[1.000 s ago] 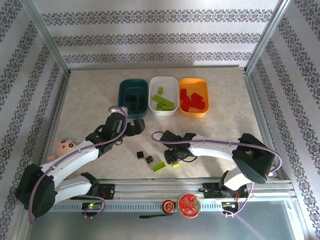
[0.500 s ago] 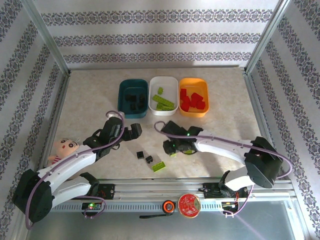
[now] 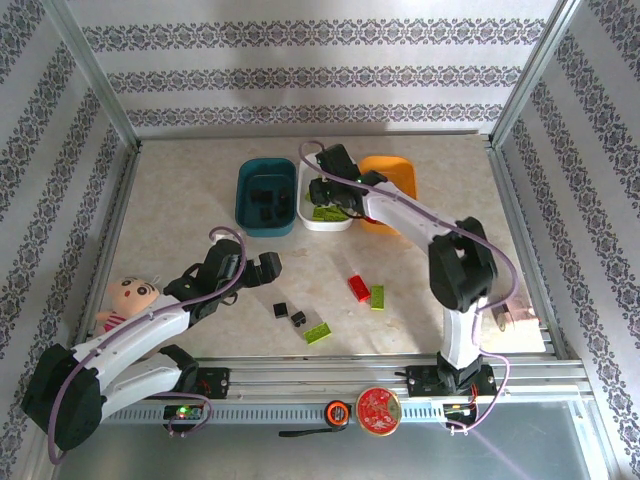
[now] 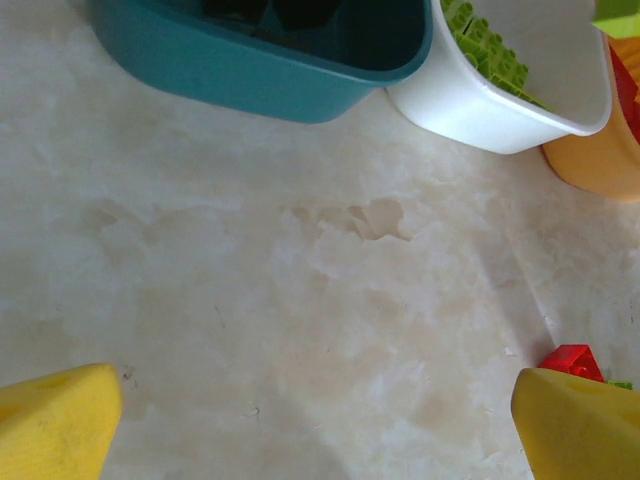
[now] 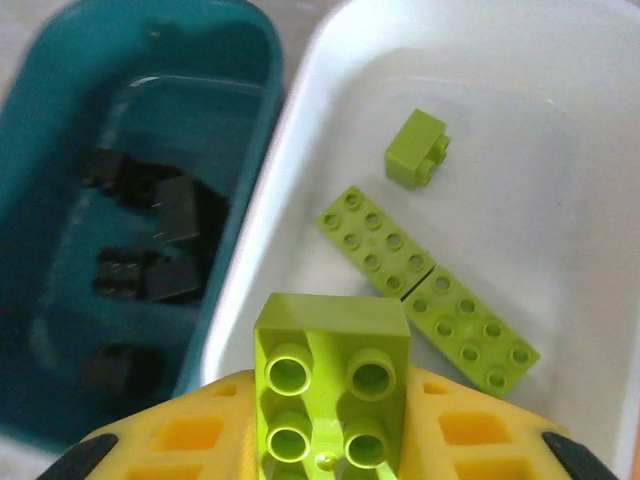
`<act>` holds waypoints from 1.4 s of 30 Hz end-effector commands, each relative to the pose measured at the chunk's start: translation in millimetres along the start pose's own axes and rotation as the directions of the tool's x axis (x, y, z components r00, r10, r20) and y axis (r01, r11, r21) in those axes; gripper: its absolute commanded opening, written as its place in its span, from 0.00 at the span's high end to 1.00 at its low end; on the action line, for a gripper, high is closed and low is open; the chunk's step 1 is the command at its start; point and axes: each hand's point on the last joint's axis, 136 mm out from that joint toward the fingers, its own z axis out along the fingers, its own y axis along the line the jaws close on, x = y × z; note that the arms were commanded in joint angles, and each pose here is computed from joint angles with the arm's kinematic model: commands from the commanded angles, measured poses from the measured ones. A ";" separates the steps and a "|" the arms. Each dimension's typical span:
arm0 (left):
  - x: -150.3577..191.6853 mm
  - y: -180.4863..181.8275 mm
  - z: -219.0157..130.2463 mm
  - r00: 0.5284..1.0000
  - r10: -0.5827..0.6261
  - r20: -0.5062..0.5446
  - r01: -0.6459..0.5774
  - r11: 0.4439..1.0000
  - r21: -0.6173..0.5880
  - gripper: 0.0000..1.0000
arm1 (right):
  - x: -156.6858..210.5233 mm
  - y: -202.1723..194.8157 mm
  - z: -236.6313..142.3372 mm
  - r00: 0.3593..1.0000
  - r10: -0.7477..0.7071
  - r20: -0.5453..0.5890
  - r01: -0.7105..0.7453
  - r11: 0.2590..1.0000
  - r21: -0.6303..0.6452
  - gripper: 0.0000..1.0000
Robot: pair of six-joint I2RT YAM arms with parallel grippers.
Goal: Sort the legos into containers by color
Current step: Place the lego in the container, then pick up the lego from the bottom-center of the table.
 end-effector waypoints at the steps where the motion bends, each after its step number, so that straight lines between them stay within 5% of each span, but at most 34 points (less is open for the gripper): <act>1: 7.6 6.6 -1.5 0.999 -0.024 -0.023 0.024 1.000 -0.009 0.00 | -11.8 -11.1 14.6 0.999 0.037 0.005 -0.037 0.998 0.047 0.69; 5: 9.6 8.6 -1.5 0.999 -0.025 -0.026 0.025 1.000 -0.012 0.00 | -13.2 -24.8 31.3 0.997 0.080 -0.019 -0.077 0.990 0.119 0.59; 9: 8.3 9.8 -3.0 1.000 -0.020 -0.018 0.020 1.000 -0.017 0.00 | -17.0 -29.2 31.8 0.994 0.108 -0.021 -0.105 0.986 0.129 0.35; 18: 3.0 6.6 -4.8 1.000 -0.013 -0.003 0.013 1.000 -0.011 0.00 | -15.9 -31.2 -34.4 0.993 0.109 0.051 -0.113 0.990 0.086 0.24; 30: -1.8 7.2 -2.6 1.000 -0.005 0.010 0.005 1.000 -0.022 0.00 | 137.2 -71.2 -115.8 0.972 0.142 -0.188 -0.121 0.985 0.120 0.22; 36: 0.0 7.9 2.7 1.000 -0.012 -0.001 0.012 1.000 -0.026 0.00 | 223.7 -76.7 -136.1 0.912 0.173 -0.372 -0.122 0.980 0.156 0.23; 42: 2.0 10.5 5.1 1.000 -0.016 -0.012 0.016 0.999 -0.039 0.00 | 272.5 -75.5 -136.8 0.864 0.141 -0.484 -0.053 0.980 0.191 0.27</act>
